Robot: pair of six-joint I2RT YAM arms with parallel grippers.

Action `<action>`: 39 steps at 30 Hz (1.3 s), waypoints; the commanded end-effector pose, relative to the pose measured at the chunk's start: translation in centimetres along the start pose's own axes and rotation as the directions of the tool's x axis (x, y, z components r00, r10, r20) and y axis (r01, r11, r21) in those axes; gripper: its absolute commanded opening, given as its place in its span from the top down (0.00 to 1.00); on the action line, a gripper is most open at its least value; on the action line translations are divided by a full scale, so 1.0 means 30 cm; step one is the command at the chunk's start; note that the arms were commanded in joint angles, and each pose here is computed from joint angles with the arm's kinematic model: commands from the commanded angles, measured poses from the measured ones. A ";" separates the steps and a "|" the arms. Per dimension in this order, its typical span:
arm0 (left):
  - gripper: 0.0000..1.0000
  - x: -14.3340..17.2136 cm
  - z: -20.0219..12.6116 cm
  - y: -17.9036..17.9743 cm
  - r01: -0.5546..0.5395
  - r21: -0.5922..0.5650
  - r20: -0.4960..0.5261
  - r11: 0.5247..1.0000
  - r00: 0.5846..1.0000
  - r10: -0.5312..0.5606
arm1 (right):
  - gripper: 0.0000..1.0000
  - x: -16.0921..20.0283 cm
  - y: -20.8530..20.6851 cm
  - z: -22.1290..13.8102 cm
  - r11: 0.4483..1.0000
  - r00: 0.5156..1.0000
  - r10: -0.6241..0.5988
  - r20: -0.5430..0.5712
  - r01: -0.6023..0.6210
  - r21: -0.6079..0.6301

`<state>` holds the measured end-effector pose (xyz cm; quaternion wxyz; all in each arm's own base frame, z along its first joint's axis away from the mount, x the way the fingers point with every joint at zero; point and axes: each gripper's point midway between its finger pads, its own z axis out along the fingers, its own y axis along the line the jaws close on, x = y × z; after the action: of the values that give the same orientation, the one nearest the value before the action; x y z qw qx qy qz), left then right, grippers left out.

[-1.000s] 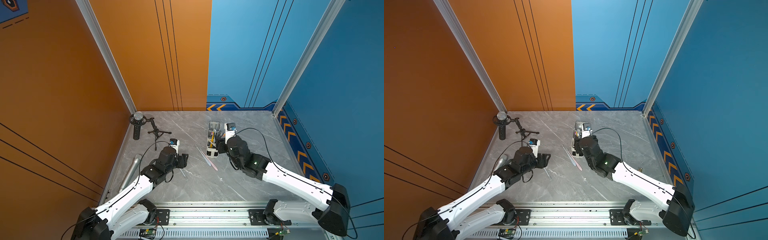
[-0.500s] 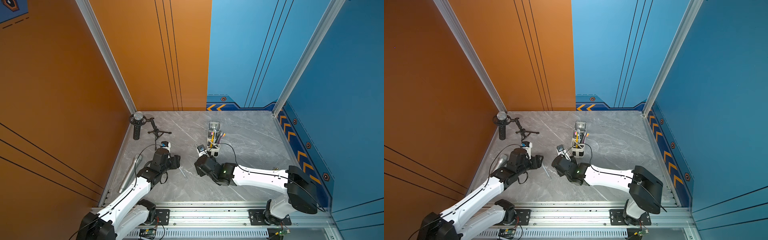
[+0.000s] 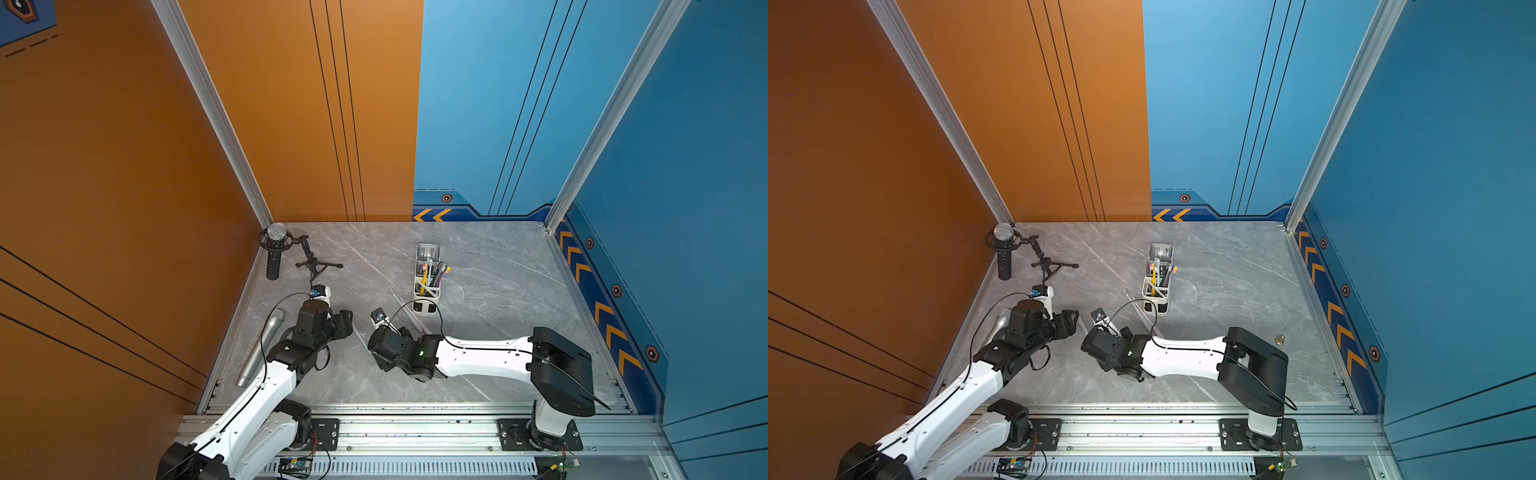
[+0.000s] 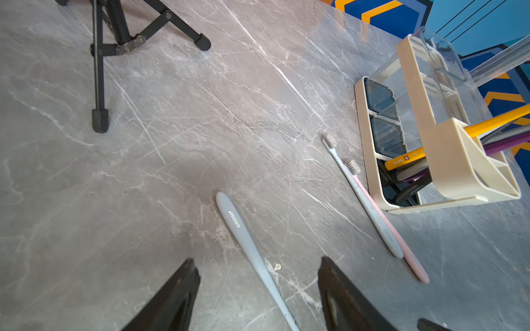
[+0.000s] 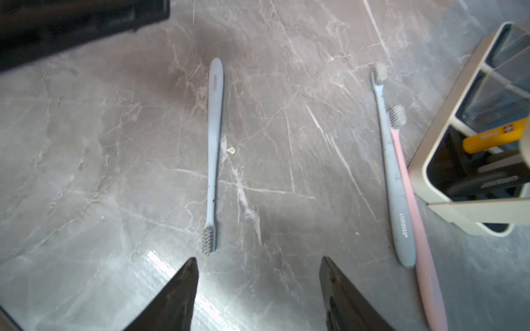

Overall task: Place the toothbrush into the toothbrush holder
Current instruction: Pick up the toothbrush from the center of the board.

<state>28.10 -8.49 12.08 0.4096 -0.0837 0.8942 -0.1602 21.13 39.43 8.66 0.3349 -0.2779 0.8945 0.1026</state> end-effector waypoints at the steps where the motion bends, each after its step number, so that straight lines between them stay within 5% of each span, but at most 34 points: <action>1: 0.31 -0.017 -0.011 -0.012 0.030 0.025 0.009 0.999 0.999 -0.031 | 0.32 0.061 0.008 0.011 1.000 0.996 -0.026 -0.088 0.024 -0.017; 9: 0.30 -0.008 0.010 -0.026 0.034 0.044 -0.015 0.998 0.999 -0.033 | 0.30 0.107 0.099 0.054 0.987 0.982 -0.096 -0.165 0.073 -0.140; 16: 0.29 -0.004 0.013 -0.013 0.036 0.037 -0.002 0.999 0.999 -0.035 | 0.31 0.106 0.093 0.117 0.990 0.978 -0.099 -0.184 0.078 -0.118; 29: 0.29 -0.010 0.015 0.014 0.050 0.022 0.005 0.998 0.999 -0.051 | 0.57 0.115 0.043 0.184 0.995 0.974 -0.083 -0.210 0.069 -0.076; 39: 0.28 -0.005 0.020 0.024 0.063 0.022 0.001 0.998 0.998 -0.063 | 0.56 0.110 0.057 0.200 0.990 0.972 -0.119 -0.203 0.102 -0.092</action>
<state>28.75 -7.93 11.93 0.4080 -0.1038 0.8901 -0.1746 21.37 41.18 2.45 0.2394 -0.3340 0.9068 0.0940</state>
